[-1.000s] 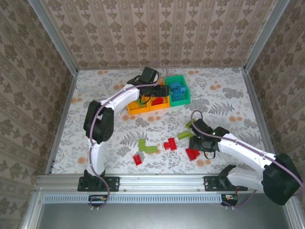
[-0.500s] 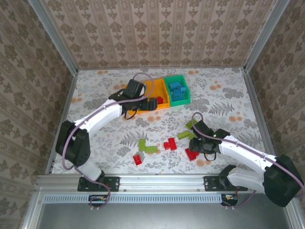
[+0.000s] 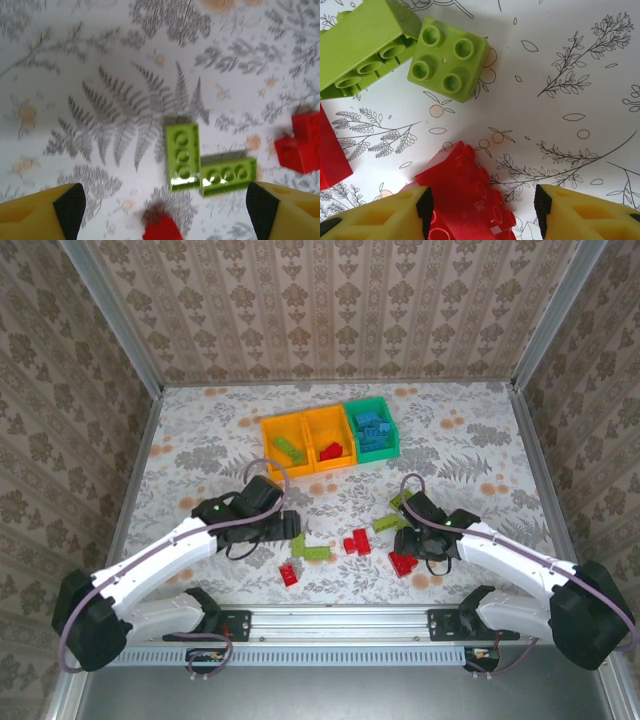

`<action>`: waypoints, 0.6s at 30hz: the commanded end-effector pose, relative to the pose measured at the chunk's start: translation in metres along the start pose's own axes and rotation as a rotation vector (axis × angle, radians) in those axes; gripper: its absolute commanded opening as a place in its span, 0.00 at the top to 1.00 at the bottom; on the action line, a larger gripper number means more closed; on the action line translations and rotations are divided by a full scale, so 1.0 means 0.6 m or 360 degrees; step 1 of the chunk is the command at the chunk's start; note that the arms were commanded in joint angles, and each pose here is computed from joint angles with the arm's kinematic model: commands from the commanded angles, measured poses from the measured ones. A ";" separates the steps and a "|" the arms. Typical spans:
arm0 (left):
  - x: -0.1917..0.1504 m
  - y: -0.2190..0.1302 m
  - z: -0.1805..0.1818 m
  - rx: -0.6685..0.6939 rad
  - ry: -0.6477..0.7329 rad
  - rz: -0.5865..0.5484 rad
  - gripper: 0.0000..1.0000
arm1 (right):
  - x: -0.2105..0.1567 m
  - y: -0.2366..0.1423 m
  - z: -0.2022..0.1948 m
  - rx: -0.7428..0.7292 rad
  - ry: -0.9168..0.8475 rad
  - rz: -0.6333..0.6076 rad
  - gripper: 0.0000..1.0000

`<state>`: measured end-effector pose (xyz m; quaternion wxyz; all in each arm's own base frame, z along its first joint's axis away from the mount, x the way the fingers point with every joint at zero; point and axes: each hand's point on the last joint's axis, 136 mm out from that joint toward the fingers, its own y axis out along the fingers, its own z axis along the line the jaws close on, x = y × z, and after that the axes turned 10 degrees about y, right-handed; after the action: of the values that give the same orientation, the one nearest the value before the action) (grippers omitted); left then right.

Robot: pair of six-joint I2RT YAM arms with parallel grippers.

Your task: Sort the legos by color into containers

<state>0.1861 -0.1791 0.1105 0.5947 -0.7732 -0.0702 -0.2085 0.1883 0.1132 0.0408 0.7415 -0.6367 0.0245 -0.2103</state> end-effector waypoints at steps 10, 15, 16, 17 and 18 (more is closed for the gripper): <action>-0.125 0.032 -0.007 0.0139 -0.0222 0.0274 0.19 | 0.027 0.002 0.027 0.0018 -0.0044 -0.0059 0.39; -0.145 0.052 -0.026 0.0132 -0.0225 0.0360 0.23 | 0.023 0.006 0.016 -0.0001 -0.0031 -0.0062 0.38; -0.149 0.056 -0.029 0.0133 -0.0227 0.0376 0.23 | 0.022 0.006 0.014 -0.0002 -0.0028 -0.0065 0.38; -0.152 0.060 -0.032 0.0136 -0.0231 0.0393 0.24 | 0.022 0.005 0.013 -0.0003 -0.0027 -0.0068 0.38; -0.154 0.063 -0.033 0.0145 -0.0234 0.0404 0.26 | 0.022 0.005 0.012 0.0000 -0.0024 -0.0074 0.38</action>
<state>0.1158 -0.1897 0.0474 0.6464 -0.7569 -0.0220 -0.0934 0.2010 0.1215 0.0413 0.7439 -0.6348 0.0137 -0.2086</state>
